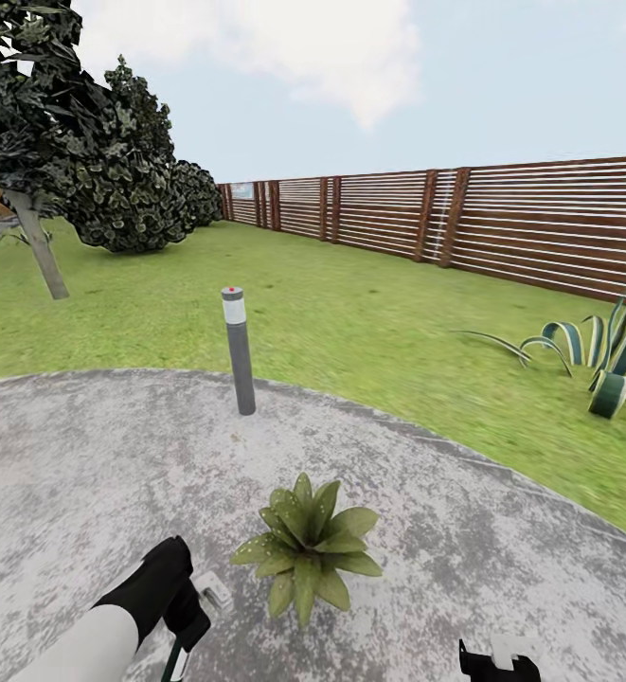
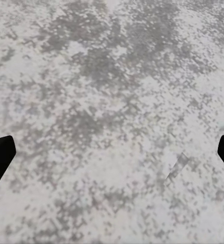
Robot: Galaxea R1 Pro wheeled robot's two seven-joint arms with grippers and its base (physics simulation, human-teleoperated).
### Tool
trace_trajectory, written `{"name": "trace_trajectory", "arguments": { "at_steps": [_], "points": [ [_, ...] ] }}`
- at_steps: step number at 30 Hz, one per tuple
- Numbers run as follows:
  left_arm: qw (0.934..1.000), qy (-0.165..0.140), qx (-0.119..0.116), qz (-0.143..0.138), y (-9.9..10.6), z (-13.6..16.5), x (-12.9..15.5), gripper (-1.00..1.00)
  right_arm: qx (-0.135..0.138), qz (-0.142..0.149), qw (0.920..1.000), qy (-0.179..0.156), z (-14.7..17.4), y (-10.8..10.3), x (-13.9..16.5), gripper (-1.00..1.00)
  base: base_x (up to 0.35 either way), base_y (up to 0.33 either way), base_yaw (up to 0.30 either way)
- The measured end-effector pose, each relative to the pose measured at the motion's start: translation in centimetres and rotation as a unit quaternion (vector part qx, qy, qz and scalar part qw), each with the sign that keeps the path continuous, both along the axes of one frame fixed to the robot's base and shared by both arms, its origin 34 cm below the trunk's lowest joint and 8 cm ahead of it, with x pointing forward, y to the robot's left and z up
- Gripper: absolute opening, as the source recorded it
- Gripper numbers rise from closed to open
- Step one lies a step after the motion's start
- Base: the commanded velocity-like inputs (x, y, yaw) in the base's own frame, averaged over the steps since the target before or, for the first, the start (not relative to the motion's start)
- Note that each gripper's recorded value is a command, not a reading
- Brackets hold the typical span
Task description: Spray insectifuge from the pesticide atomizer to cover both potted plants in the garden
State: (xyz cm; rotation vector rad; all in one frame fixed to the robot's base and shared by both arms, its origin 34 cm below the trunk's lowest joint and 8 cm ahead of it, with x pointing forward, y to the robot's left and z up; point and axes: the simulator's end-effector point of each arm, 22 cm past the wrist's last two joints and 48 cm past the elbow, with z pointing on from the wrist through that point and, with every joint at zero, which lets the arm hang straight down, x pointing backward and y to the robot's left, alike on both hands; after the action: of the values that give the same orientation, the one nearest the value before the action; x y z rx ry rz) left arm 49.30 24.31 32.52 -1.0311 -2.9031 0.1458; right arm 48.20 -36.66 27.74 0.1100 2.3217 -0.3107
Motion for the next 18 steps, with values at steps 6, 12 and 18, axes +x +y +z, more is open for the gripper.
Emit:
{"name": "trace_trajectory", "arguments": {
  "at_steps": [6,12,18],
  "points": [
    [1.0000,0.001,0.000,0.000,0.04,-0.03,-0.05,-1.00,0.001,0.000,1.0000,0.000,-0.02,0.11,0.00,1.00,0.000,0.000,0.091],
    [1.0000,0.000,0.001,0.000,-0.01,-0.04,-0.05,-1.00,-0.002,-0.001,1.0000,-0.001,0.09,-0.29,0.04,1.00,0.034,-0.053,0.124],
    [1.0000,0.000,0.002,-0.001,0.08,-0.03,-0.03,-1.00,-0.004,-0.001,1.0000,0.000,0.14,-0.62,0.02,1.00,0.158,-0.207,0.004]
  ]
}}
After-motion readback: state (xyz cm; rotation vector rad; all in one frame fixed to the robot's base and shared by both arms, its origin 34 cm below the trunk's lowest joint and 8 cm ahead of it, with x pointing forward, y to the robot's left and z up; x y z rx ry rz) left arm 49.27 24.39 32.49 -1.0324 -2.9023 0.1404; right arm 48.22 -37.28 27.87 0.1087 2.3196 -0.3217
